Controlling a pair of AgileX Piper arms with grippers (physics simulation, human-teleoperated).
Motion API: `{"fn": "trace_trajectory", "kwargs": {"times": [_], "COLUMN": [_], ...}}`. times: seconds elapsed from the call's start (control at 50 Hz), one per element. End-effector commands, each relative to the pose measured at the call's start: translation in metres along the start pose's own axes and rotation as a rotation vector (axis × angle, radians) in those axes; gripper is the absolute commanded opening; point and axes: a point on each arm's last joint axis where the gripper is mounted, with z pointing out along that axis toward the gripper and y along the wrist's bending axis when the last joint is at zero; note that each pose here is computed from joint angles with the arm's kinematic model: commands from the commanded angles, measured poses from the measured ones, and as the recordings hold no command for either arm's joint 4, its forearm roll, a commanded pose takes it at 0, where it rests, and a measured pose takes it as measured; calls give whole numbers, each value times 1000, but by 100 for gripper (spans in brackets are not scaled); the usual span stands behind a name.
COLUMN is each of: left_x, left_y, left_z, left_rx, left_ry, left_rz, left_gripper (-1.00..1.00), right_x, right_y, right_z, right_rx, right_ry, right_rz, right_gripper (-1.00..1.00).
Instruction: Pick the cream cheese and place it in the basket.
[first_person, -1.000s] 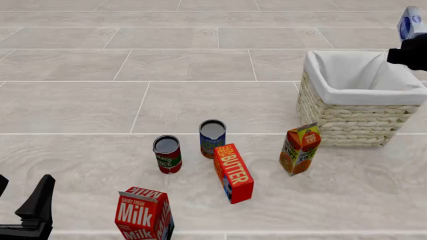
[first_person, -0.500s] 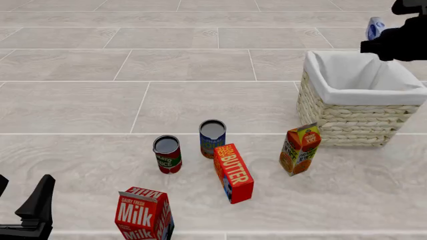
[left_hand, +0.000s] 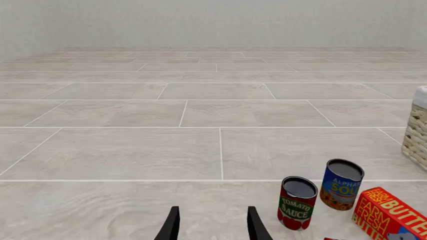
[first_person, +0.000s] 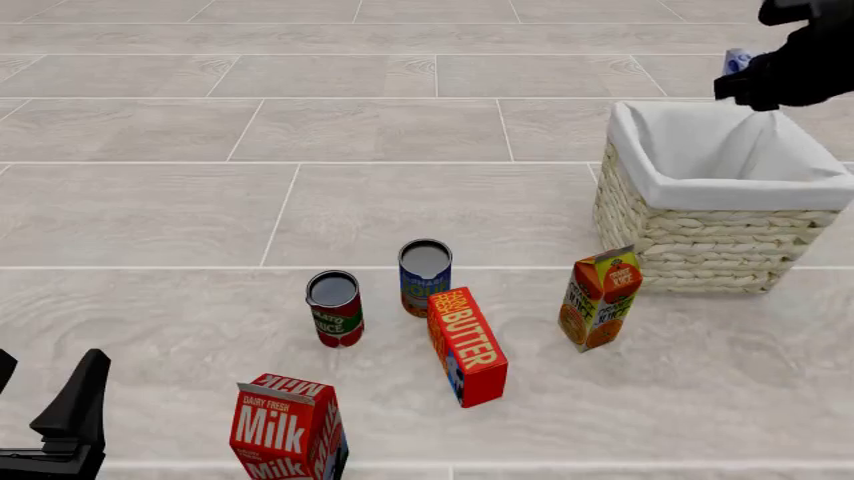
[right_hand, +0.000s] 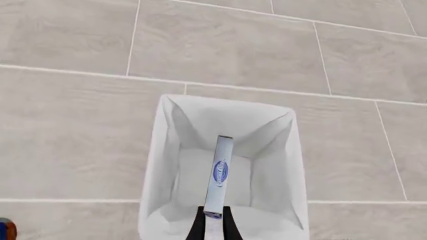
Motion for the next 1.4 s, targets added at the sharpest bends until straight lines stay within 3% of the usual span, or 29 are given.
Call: {"fn": "trace_trajectory", "kwargs": {"times": [0.02, 0.14, 0.16, 0.18, 0.2, 0.28, 0.72, 1.4], "left_x": [0, 0, 0, 0, 0, 0, 0, 0], "left_y": [0, 0, 0, 0, 0, 0, 0, 0], "left_z": [0, 0, 0, 0, 0, 0, 0, 0], "left_rx": [0, 0, 0, 0, 0, 0, 0, 0], "left_ry": [0, 0, 0, 0, 0, 0, 0, 0], "left_rz": [0, 0, 0, 0, 0, 0, 0, 0], "left_gripper": [100, 100, 100, 100, 100, 100, 100, 100], "right_x": [-2, -7, -9, -16, -19, -10, 16, 23], "right_y": [-15, -19, -22, -19, -17, -26, -19, -18], "right_z": [26, 38, 38, 36, 36, 47, 60, 60], "right_rx": [14, 6, 12, 7, 2, 9, -6, -11], "right_ry": [66, 104, 104, 94, 93, 130, 173, 186], "right_rz": [-21, -38, -35, 10, -8, -58, -73, -84], "right_gripper": [-100, -100, -100, -100, -100, -100, -100, -100]}}
